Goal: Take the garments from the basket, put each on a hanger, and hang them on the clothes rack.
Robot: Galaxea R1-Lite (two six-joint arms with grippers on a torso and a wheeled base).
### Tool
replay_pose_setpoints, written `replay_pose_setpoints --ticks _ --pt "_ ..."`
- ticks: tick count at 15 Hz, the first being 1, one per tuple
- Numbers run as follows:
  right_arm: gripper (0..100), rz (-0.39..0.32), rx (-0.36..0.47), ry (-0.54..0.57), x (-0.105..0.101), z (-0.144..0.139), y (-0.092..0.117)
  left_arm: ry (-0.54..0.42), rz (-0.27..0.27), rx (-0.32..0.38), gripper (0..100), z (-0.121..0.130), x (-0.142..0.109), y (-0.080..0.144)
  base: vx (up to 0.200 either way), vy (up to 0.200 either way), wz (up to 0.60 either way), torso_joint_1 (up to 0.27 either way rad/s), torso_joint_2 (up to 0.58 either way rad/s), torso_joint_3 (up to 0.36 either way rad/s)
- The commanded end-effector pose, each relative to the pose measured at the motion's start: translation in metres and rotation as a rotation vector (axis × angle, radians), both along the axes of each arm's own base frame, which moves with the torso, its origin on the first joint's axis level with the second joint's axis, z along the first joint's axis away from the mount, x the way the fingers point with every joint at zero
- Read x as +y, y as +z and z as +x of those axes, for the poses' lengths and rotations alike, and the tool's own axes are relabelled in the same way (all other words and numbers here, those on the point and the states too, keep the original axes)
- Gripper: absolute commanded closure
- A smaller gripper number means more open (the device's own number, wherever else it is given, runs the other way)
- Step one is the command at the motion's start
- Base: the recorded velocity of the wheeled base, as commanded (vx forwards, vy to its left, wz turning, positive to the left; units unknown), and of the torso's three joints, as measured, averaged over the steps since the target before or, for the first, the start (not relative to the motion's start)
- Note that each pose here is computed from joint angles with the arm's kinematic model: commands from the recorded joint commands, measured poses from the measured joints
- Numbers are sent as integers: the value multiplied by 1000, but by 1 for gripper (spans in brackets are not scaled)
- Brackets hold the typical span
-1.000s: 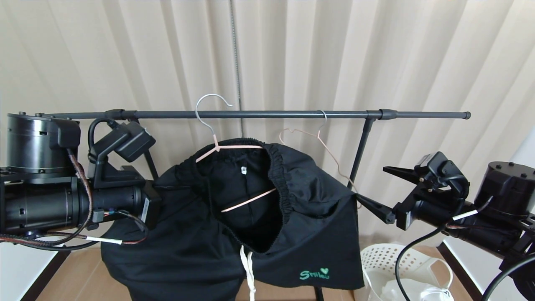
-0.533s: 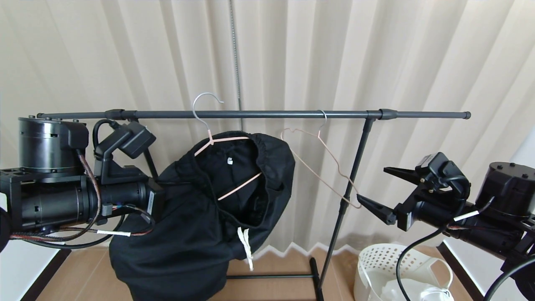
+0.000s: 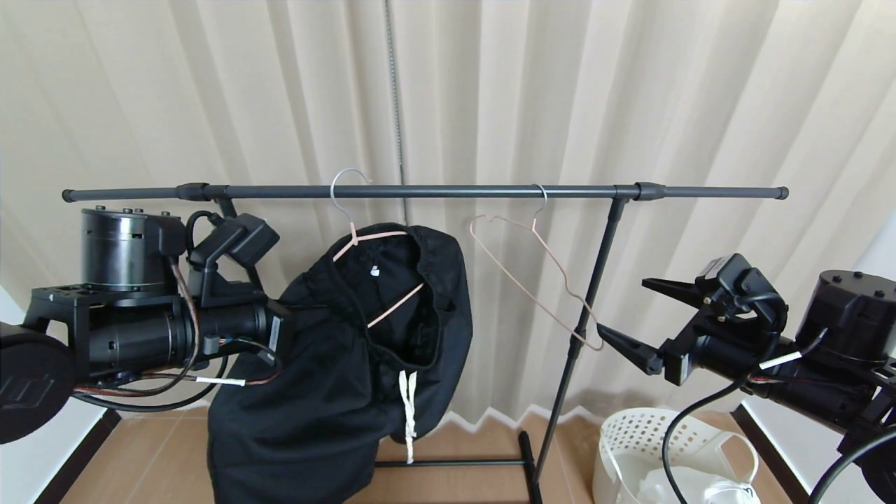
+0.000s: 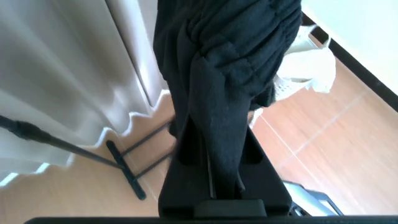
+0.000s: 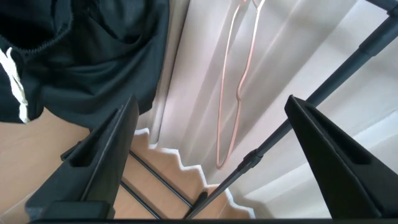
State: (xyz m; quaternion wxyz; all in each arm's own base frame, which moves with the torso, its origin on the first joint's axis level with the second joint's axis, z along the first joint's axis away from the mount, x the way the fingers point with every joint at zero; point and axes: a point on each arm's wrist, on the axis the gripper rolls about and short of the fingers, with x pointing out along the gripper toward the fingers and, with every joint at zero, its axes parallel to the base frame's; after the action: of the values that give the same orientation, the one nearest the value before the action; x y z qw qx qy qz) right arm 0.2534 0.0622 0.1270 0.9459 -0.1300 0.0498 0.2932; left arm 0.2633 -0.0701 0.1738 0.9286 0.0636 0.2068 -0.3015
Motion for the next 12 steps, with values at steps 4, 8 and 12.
replay_pose_setpoints --ticks 4,8,12 --pt "0 -1 3 -1 0 1 -1 99 5 -9 100 47 -9 -30 0 0 0 0 0 0" --pt "0 -2 5 -1 1 4 -2 145 -25 0 100 77 -15 -35 0 0 0 0 0 0" --pt "0 -2 5 -1 1 3 -2 175 -25 -9 100 106 -21 -44 0 0 0 0 0 0"
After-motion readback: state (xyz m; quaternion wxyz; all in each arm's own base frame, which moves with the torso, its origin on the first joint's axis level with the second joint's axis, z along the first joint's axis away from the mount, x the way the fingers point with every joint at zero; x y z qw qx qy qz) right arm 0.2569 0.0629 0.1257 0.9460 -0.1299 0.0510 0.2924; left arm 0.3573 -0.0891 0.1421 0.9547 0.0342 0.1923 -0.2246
